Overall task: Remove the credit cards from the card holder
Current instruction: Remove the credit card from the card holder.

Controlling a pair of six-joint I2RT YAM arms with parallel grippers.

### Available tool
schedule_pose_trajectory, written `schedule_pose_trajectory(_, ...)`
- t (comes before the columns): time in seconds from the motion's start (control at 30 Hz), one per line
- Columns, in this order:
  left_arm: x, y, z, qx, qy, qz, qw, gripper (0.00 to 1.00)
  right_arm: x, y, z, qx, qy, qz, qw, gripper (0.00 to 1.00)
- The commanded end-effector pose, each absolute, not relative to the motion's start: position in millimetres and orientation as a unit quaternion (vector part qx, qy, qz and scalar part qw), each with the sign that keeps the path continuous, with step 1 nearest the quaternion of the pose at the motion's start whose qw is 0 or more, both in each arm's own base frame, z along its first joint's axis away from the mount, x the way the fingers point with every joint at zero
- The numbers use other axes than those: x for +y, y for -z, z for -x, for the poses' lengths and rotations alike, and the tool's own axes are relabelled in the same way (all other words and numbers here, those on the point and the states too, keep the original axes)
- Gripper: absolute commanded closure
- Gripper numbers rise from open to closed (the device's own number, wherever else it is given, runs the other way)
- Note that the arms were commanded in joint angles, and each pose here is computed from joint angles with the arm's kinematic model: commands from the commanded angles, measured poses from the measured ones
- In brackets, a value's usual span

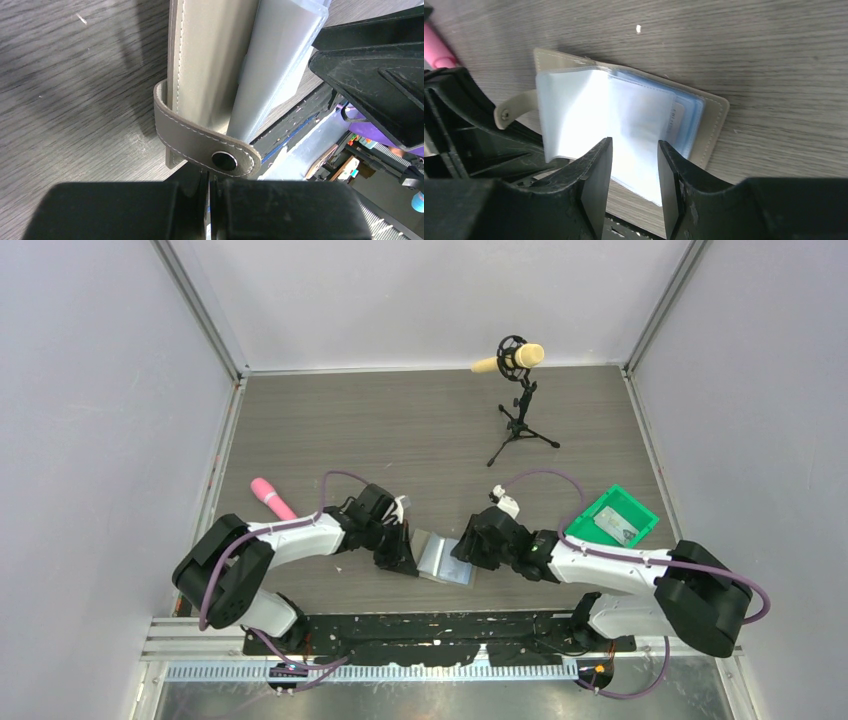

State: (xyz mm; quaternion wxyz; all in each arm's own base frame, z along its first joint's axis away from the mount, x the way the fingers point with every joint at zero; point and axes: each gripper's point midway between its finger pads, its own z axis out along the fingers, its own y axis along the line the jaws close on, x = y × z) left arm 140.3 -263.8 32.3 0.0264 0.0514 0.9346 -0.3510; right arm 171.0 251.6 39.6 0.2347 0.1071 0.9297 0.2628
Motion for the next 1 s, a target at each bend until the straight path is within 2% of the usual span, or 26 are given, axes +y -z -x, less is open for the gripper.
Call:
schedule_pose_trajectory(0.0,-269,-34,-141,0.929,0.365,-0.059,0.031,1.00,273,-61,-182,0.898,-0.333,-0.122,0.260,0.55)
schedule_pose_trajectory(0.43,-271,-36,-139,0.927,0.369,-0.062,0.030,1.00,289,-76,-182,0.875,-0.390,-0.113,0.264,0.55)
schedule_pose_trajectory(0.63,-277,-38,-130,0.925,0.372,-0.068,0.024,1.00,254,-62,-177,0.912,-0.291,-0.126,0.259,0.51)
schedule_pose_trajectory(0.97,-285,-38,-126,0.924,0.376,-0.068,0.021,1.00,241,-56,-174,0.913,-0.277,-0.138,0.264,0.51)
